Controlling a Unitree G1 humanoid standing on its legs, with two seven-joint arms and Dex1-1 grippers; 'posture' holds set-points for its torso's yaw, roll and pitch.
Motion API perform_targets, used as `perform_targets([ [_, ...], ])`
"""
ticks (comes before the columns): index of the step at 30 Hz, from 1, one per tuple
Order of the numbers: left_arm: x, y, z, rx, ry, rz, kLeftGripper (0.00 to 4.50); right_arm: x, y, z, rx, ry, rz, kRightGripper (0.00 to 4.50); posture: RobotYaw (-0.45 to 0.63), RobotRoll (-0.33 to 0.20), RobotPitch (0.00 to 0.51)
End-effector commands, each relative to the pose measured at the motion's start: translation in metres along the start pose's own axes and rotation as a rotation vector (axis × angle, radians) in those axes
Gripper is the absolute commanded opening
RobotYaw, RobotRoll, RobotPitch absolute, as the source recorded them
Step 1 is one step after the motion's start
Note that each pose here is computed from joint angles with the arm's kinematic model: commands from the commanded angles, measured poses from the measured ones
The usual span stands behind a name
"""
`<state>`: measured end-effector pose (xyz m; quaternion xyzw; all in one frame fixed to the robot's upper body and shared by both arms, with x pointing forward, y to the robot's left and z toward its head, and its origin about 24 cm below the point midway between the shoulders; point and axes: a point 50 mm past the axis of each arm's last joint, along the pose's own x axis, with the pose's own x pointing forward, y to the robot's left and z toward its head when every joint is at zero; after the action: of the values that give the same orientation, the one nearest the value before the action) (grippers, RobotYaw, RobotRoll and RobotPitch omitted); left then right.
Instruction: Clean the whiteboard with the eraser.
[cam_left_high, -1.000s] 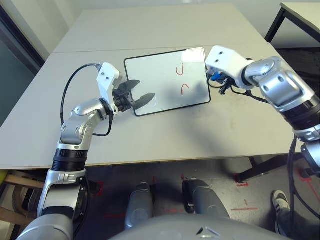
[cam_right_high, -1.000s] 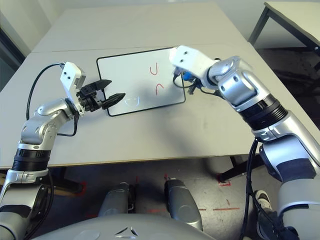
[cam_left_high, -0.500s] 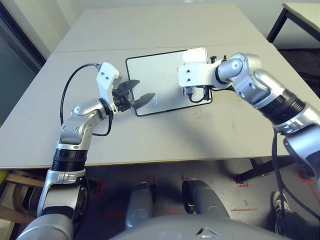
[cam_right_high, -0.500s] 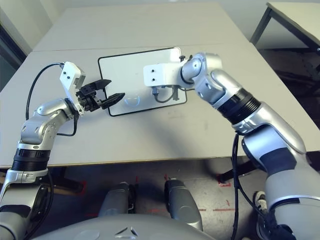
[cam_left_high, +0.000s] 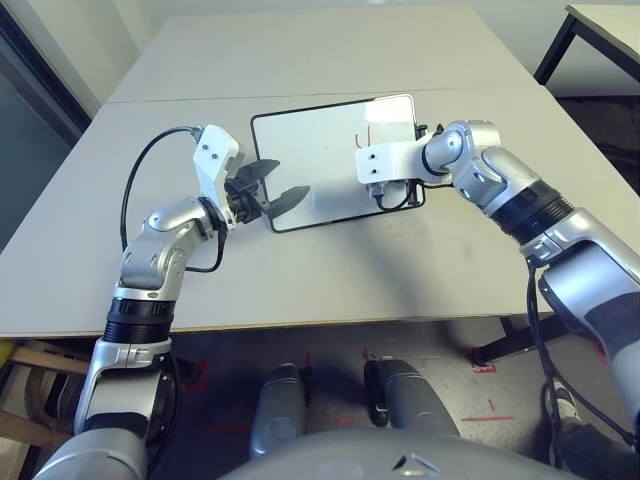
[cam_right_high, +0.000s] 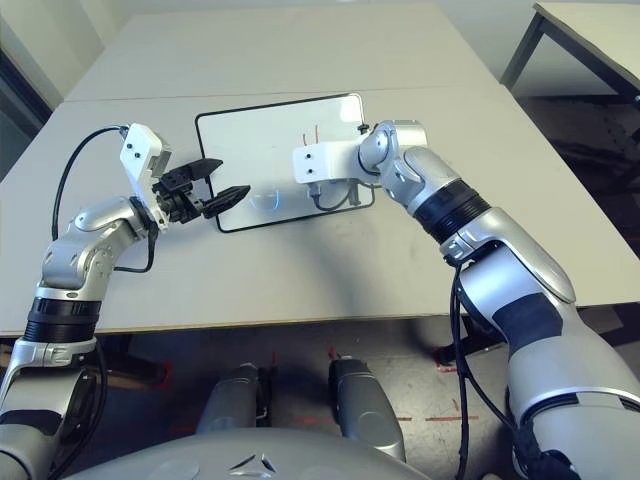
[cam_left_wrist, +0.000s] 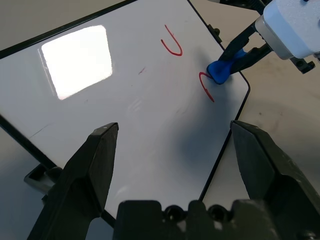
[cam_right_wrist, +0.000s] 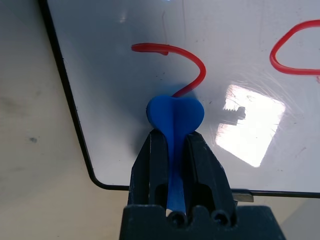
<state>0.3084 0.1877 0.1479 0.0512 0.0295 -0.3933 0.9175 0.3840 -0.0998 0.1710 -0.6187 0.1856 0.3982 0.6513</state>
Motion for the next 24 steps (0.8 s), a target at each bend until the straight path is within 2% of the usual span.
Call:
perform_targets([
  [1, 0.0, -0.003, 0.001, 0.009, 0.005, -0.006, 4.5, 0.003, -0.005, -0.003, 0.019, 0.014, -0.039, 0.19, -0.07, 0.0, 0.077],
  [17, -0.001, -0.003, 0.0, 0.007, 0.006, 0.002, 4.5, 0.013, -0.004, 0.033, -0.019, -0.073, -0.022, 0.19, -0.05, 0.0, 0.077],
  [24, -0.002, -0.003, -0.001, 0.007, 0.007, 0.005, 4.5, 0.016, -0.002, 0.028, -0.029, -0.05, -0.01, 0.17, -0.05, 0.0, 0.075],
])
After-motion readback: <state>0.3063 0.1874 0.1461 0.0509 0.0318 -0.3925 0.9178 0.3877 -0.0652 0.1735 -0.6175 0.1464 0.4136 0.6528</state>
